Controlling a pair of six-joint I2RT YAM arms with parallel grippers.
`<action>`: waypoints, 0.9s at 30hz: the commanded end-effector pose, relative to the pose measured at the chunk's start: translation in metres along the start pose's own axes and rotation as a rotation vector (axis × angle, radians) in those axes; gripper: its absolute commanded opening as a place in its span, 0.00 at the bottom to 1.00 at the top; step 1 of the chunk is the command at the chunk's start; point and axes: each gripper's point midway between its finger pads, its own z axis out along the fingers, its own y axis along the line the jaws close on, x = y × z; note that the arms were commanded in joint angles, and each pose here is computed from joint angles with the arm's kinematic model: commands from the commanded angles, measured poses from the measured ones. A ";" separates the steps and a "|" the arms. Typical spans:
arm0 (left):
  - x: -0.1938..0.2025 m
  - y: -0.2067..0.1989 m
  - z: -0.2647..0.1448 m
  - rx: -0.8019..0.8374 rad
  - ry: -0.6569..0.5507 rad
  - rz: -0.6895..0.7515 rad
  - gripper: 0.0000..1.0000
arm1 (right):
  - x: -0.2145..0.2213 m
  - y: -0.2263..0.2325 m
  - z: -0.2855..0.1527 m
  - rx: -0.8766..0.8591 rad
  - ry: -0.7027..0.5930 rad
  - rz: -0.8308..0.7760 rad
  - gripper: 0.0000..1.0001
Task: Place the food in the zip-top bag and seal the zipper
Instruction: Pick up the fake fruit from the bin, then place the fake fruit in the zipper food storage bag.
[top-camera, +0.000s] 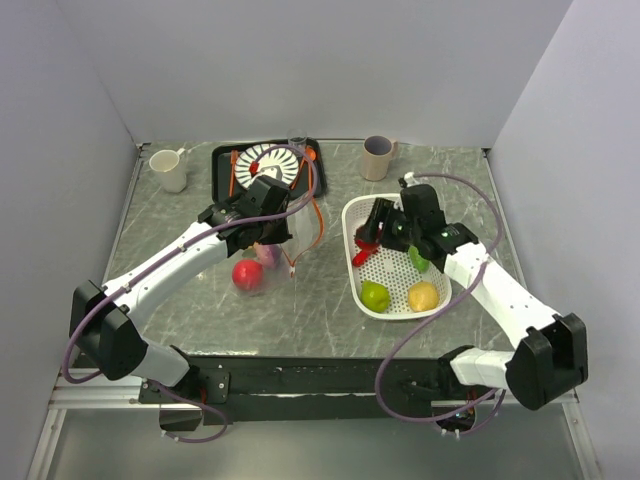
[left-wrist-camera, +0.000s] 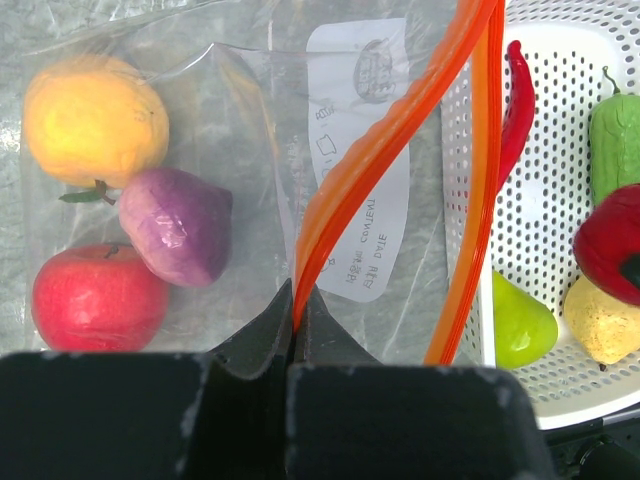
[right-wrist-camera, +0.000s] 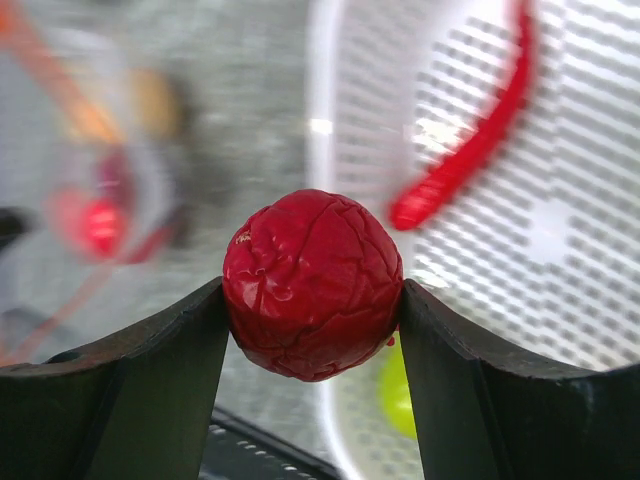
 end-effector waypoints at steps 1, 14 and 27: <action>0.000 -0.006 0.000 0.023 -0.001 0.000 0.01 | -0.042 0.081 -0.029 -0.272 -0.110 -0.020 0.51; 0.009 -0.022 0.006 0.105 0.041 0.006 0.01 | -0.040 0.159 0.001 -0.420 -0.009 -0.078 0.54; 0.000 -0.020 -0.004 0.102 0.006 -0.003 0.01 | -0.019 0.150 0.036 -0.295 0.078 -0.150 0.73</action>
